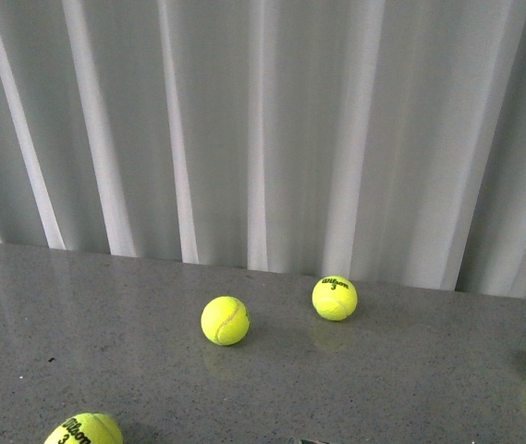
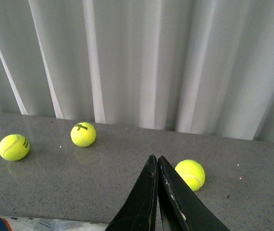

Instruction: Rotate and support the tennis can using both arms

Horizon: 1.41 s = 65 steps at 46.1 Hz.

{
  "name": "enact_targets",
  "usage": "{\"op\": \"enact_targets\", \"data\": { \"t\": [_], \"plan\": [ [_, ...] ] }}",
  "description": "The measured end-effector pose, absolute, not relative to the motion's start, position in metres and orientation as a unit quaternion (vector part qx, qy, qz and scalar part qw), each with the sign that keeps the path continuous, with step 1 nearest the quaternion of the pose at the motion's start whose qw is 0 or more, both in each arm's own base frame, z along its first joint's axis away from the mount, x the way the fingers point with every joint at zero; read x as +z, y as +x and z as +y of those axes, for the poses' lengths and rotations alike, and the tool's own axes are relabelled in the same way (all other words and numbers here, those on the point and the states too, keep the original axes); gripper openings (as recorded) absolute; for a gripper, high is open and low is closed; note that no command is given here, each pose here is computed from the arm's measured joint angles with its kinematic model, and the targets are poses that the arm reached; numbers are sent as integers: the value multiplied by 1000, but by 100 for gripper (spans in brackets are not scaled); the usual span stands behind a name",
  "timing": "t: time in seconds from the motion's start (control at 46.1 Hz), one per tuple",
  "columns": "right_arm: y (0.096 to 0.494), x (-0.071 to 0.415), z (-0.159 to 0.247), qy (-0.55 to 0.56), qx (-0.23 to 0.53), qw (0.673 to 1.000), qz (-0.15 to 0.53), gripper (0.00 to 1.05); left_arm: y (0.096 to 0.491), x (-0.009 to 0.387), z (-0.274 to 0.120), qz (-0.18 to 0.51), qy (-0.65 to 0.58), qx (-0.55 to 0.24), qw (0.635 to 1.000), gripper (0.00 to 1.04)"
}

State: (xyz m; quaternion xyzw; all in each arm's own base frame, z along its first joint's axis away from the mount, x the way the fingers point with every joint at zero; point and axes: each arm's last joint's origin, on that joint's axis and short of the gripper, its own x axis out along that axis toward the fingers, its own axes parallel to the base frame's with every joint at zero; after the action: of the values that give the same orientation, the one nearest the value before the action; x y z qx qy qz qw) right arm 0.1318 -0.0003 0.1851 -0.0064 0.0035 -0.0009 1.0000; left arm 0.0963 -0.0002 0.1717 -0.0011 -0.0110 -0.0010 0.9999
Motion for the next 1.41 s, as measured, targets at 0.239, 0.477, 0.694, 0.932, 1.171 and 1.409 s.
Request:
{"op": "enact_targets", "data": {
  "t": [0.239,0.477,0.694,0.932,1.171,1.409],
  "plan": [
    [124,179,0,-6,-1,1000,2,3,96,172,0,-11,-1,-1,1000,98],
    [116,168,0,-6,-1,1000,-1,3,96,172,0,-11,-1,-1,1000,98],
    [111,168,0,-6,-1,1000,-4,3,96,172,0,-11,-1,-1,1000,98],
    [105,167,0,-6,-1,1000,0,3,96,172,0,-11,-1,-1,1000,98],
    [98,165,0,-6,0,1000,-1,3,96,172,0,-11,-1,-1,1000,98],
    [98,165,0,-6,0,1000,-1,28,96,172,0,-12,-1,-1,1000,98]
  ]
}}
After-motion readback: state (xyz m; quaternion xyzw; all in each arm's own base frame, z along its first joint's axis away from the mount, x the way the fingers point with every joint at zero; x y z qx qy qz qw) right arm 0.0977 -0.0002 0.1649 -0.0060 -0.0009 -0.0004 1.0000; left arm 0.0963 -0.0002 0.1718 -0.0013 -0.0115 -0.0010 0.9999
